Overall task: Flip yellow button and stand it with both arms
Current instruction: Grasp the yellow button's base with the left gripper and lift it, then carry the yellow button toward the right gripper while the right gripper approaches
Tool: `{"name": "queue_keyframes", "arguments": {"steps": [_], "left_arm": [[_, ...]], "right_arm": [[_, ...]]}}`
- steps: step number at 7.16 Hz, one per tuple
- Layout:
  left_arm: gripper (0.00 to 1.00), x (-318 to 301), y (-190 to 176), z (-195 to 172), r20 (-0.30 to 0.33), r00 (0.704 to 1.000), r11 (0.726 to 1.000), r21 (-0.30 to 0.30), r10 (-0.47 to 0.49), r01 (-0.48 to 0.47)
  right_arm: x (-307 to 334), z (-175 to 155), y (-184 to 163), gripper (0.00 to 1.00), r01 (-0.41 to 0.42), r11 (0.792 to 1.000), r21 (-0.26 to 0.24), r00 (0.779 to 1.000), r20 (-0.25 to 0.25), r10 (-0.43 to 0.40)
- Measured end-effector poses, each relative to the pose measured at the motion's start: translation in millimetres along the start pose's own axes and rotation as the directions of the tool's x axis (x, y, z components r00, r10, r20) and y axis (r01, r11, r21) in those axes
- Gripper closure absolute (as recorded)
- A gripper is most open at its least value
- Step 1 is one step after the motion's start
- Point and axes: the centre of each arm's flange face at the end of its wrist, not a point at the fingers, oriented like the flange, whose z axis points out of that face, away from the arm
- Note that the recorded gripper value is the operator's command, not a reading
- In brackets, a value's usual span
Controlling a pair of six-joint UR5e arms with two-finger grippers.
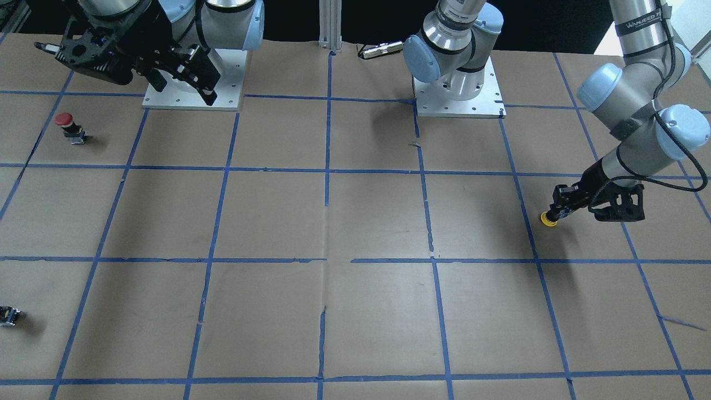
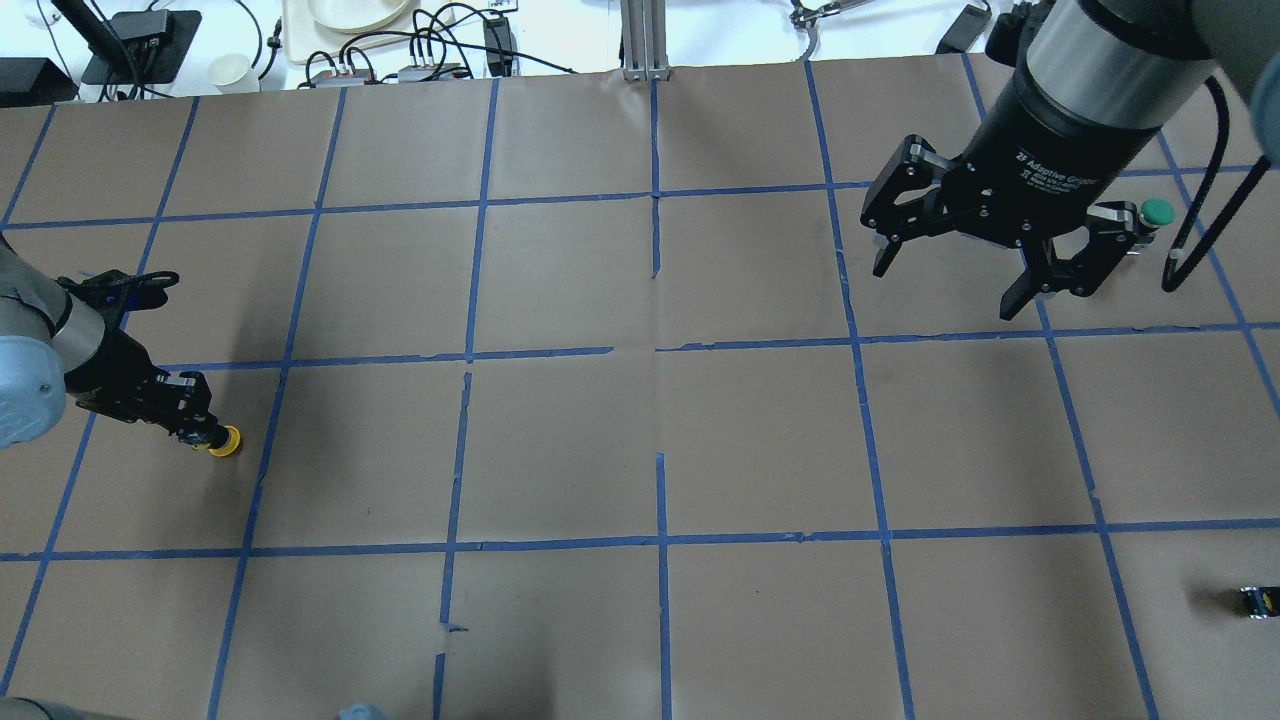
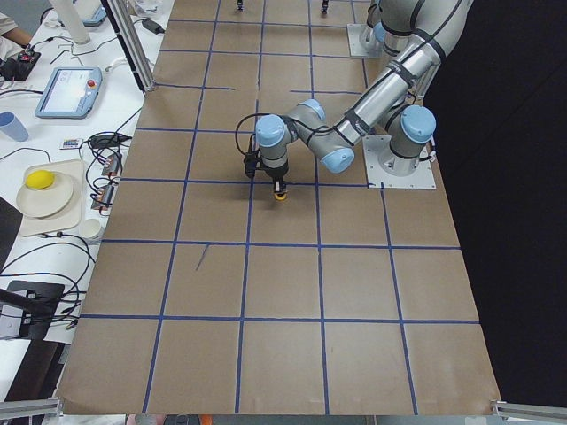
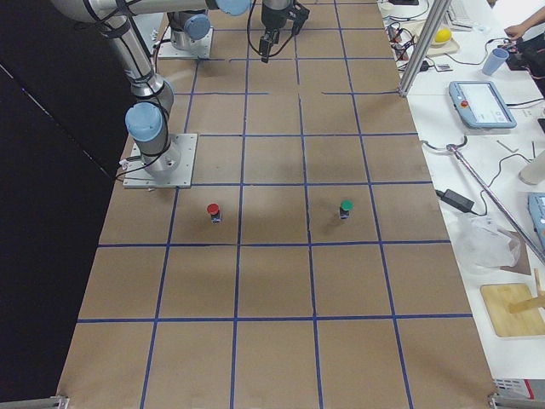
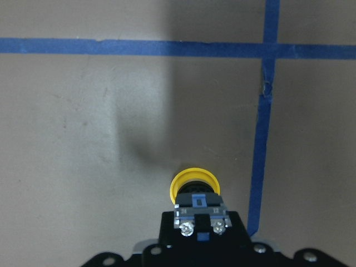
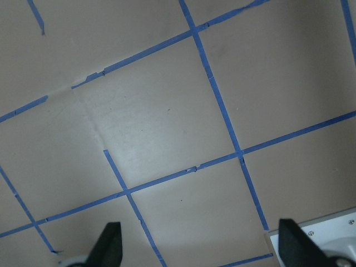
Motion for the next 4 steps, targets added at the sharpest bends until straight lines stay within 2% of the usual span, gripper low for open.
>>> {"name": "queue_keyframes", "arguments": {"steps": [1, 2, 3, 4], "left_arm": [[0.93, 6.2, 1.2, -5.0, -0.026, 1.000, 1.000, 0.009, 0.014, -0.014], [0.93, 13.5, 2.2, -10.9, -0.092, 0.995, 0.999, 0.018, 0.029, -0.028], [0.93, 22.4, 1.4, -17.3, -0.204, 0.979, 0.999, 0.024, 0.032, -0.028], [0.93, 33.6, 0.2, -22.2, -0.338, 0.941, 0.999, 0.025, 0.026, -0.019]], "right_arm": [[-3.4, -1.4, 2.6, 0.00, -0.055, 0.998, -0.019, 0.998, 0.033, 0.056], [-8.0, -1.2, 3.7, 0.00, -0.121, 0.992, -0.046, 0.990, 0.072, 0.124], [-12.2, -0.2, 3.8, 0.00, -0.193, 0.978, -0.077, 0.975, 0.101, 0.200], [-17.0, 0.5, 4.5, 0.00, -0.273, 0.955, -0.119, 0.949, 0.131, 0.288]]}}
